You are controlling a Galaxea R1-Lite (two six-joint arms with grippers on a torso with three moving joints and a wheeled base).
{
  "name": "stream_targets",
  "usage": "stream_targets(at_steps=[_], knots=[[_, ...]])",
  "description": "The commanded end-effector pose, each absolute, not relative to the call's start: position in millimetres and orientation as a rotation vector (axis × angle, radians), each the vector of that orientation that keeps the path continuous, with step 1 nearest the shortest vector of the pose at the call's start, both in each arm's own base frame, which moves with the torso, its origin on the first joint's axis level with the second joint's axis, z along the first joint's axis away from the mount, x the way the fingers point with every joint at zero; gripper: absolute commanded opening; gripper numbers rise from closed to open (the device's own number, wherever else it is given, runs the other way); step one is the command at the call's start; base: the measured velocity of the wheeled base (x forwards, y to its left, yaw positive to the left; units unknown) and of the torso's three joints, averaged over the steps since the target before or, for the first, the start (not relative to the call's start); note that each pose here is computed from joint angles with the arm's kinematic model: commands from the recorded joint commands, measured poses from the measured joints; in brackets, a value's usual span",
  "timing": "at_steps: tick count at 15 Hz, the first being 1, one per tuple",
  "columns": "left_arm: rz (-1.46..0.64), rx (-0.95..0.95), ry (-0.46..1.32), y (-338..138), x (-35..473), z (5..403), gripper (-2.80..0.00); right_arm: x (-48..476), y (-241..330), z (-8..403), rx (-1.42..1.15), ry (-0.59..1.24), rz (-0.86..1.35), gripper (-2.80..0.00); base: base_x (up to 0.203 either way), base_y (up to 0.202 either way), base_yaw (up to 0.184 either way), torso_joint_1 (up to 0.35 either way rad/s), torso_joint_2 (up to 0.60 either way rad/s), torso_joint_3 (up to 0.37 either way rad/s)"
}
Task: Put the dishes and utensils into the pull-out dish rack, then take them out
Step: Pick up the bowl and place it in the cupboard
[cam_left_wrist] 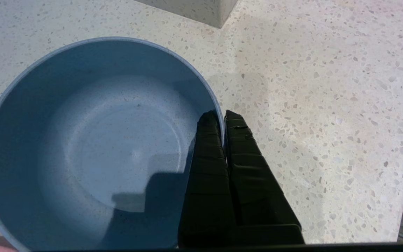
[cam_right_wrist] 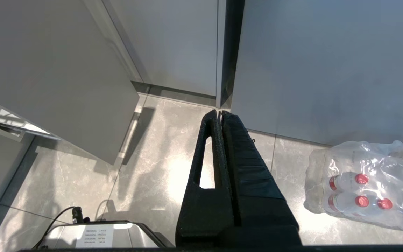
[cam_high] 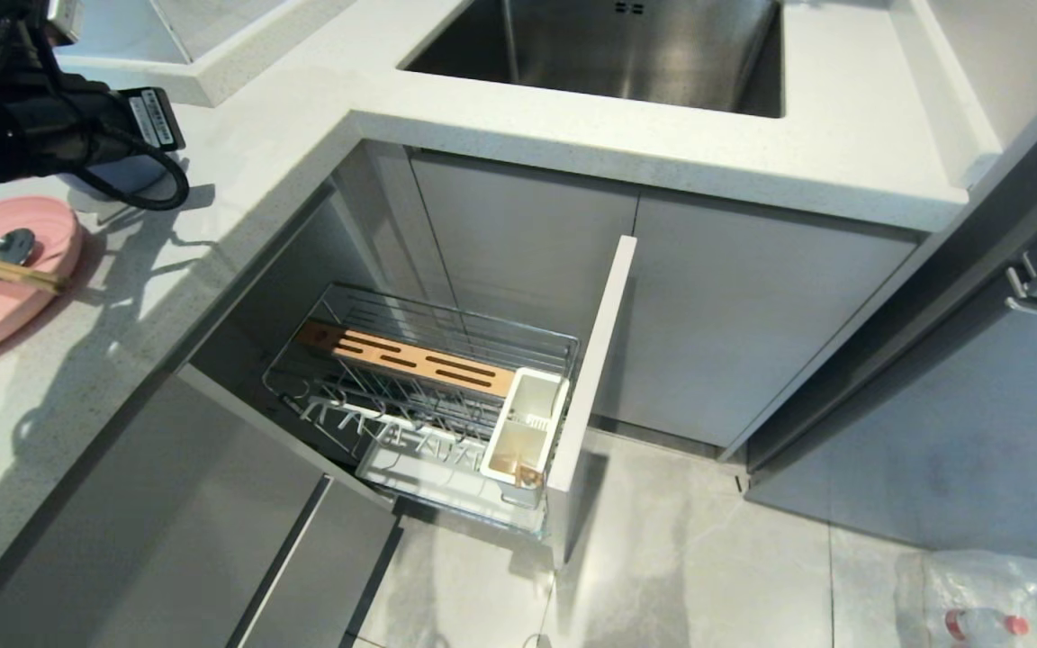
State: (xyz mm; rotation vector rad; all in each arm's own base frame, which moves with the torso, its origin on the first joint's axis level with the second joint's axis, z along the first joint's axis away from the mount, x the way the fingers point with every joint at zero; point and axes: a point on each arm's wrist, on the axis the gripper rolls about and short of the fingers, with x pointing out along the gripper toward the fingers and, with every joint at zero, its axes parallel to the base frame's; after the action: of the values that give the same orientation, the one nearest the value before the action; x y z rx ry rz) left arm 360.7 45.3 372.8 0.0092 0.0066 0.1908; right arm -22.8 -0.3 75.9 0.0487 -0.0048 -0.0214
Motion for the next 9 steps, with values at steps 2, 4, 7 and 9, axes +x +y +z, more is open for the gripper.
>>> stream_targets(at_steps=[2, 4, 7, 9], knots=[[0.191, 0.009, 0.004, 44, 353, 378, -2.80, -23, 0, 76, 0.049, -0.004, -0.021, -2.80, 0.000, 0.000, 0.000, 0.000, 0.00, 0.000], [0.190, 0.010, 0.005, 43, 341, 386, -2.80, -23, 0, 76, 0.049, -0.004, -0.021, -2.80, 0.000, 0.000, 0.000, 0.000, 0.00, 0.000], [0.193, -0.004, -0.021, 38, 310, 405, -2.80, -23, 0, 76, 0.049, -0.004, -0.021, -2.80, 0.000, 0.000, 0.000, 0.000, 0.00, 0.000], [0.181, -0.086, -0.083, 33, 288, 421, -2.80, -23, 0, 76, 0.049, -0.004, -0.021, -2.80, 0.000, 0.000, 0.000, 0.000, 0.00, 0.000]])
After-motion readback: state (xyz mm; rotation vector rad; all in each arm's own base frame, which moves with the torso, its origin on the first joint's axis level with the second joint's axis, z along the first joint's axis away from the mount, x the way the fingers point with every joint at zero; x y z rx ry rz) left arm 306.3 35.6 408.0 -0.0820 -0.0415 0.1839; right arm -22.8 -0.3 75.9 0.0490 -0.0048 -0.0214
